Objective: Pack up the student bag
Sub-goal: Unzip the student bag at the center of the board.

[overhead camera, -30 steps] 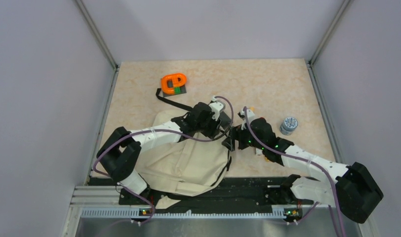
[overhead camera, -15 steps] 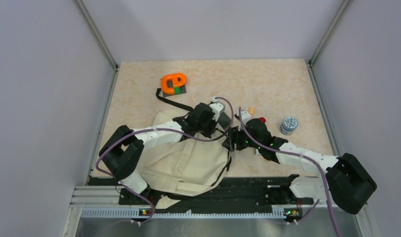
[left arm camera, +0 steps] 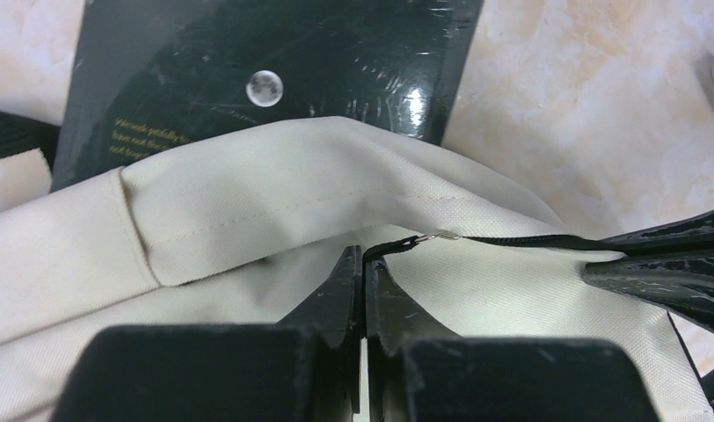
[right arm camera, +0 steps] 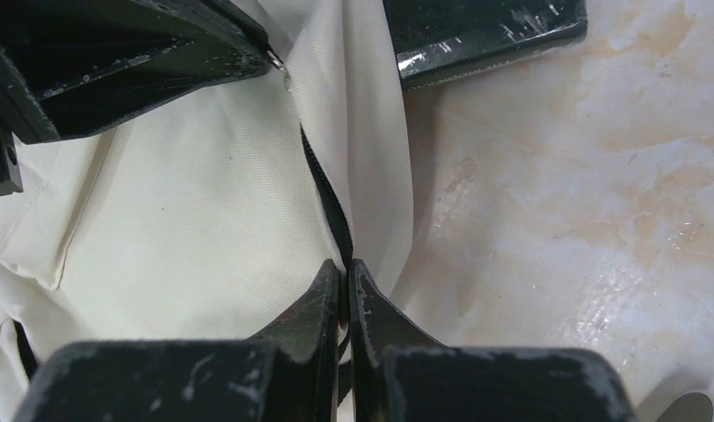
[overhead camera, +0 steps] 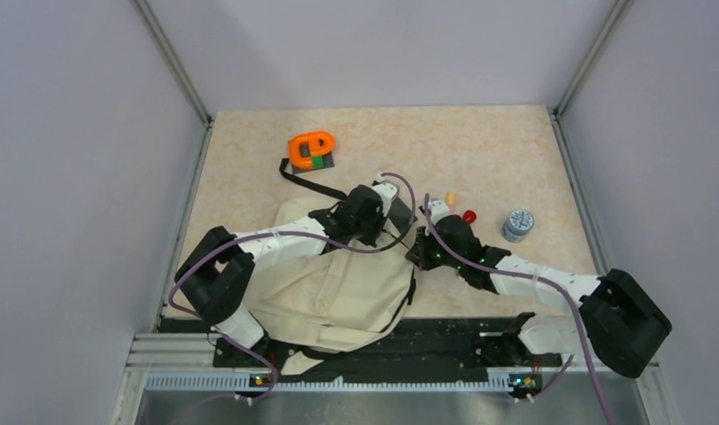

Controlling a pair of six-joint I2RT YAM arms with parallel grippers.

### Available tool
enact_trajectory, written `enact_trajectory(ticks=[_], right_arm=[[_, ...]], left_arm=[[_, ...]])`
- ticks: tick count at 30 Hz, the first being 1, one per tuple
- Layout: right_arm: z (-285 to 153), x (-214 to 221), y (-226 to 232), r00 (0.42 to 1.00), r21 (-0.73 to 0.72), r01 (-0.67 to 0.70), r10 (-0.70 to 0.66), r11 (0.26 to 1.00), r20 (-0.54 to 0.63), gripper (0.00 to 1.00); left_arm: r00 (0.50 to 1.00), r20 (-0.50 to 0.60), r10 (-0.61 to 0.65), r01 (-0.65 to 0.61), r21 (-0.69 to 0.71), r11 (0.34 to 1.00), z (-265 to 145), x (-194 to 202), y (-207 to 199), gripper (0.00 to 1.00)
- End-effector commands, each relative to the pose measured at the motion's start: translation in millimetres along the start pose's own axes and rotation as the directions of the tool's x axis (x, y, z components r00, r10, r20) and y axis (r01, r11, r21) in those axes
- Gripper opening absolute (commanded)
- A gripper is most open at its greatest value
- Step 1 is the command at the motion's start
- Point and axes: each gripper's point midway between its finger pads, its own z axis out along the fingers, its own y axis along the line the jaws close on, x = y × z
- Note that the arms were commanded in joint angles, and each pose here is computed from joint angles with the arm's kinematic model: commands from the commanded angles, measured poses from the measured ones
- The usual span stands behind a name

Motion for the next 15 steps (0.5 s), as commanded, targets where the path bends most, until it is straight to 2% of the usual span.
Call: enact_trajectory(ticks=[1,10,15], right_arm=[[-8,-27,-7,0.995,0.076,-0.014,0.007,0.997,0.096,0.00],[-12,-27,-12,0.994,0.099,-0.024,0.013,0.995,0.111,0.00],[-13,-25,-9,0.995,0.081,-0.021,0.013,0.996,0.102,0.00]], left_arm=[[0.998,0.055,-0.044,0.050,-0.126,0.991,-19,-21,25,0.00],[0.993,0.102,-0.062,0.079,-0.176,0.981,-34,-27,39,0.00],[0.994,0.092,-0.067,0.086,-0.226,0.970,-36,-21,51,0.00]])
